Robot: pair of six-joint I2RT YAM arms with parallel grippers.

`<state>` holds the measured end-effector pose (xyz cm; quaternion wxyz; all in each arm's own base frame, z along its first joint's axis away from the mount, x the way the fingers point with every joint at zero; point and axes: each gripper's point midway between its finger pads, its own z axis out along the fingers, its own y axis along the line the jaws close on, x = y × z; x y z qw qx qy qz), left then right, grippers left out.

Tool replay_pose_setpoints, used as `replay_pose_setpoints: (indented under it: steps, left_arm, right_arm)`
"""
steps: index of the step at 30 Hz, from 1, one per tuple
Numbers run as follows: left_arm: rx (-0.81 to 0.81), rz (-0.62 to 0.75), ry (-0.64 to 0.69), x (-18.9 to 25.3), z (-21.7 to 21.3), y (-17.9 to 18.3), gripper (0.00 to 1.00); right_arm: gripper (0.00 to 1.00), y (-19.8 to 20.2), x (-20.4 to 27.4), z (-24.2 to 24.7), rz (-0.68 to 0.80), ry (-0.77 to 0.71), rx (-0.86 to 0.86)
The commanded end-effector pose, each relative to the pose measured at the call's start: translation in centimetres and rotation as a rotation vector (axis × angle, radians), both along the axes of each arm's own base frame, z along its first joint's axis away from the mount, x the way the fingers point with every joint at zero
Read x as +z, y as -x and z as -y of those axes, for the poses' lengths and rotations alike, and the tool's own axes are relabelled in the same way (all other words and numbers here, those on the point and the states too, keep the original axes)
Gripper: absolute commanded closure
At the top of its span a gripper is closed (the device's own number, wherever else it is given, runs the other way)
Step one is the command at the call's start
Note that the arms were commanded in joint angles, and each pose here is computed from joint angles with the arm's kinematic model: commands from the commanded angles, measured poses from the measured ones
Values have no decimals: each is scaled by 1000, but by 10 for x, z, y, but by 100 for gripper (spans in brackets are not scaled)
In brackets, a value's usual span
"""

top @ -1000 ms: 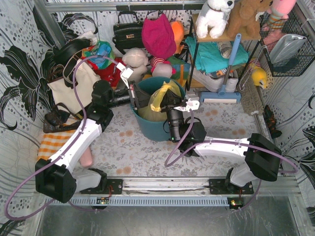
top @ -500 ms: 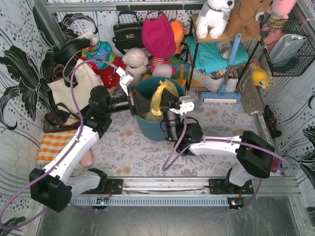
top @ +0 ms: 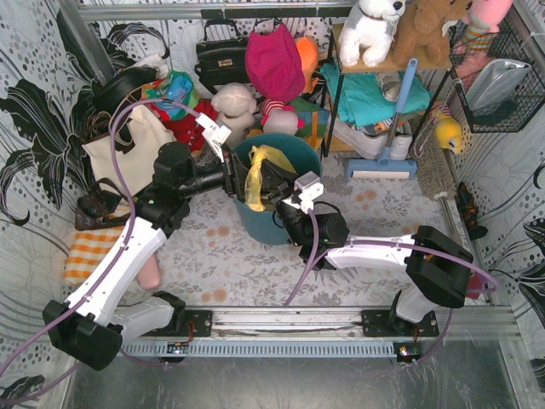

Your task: Tie the trash bag

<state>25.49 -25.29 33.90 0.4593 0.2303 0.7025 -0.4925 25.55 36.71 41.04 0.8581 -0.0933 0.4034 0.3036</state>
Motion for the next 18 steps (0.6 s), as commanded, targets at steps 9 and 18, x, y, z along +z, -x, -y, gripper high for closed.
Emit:
replay_pose_setpoints:
  steps: [9, 18]
  left_arm:
    - [441, 172, -22, 63, -68, -12, 52]
    - [490, 89, 273, 111, -67, -9, 43]
  right_arm:
    - [100, 23, 31, 8, 108, -94, 82]
    - [100, 23, 30, 4, 109, -94, 92]
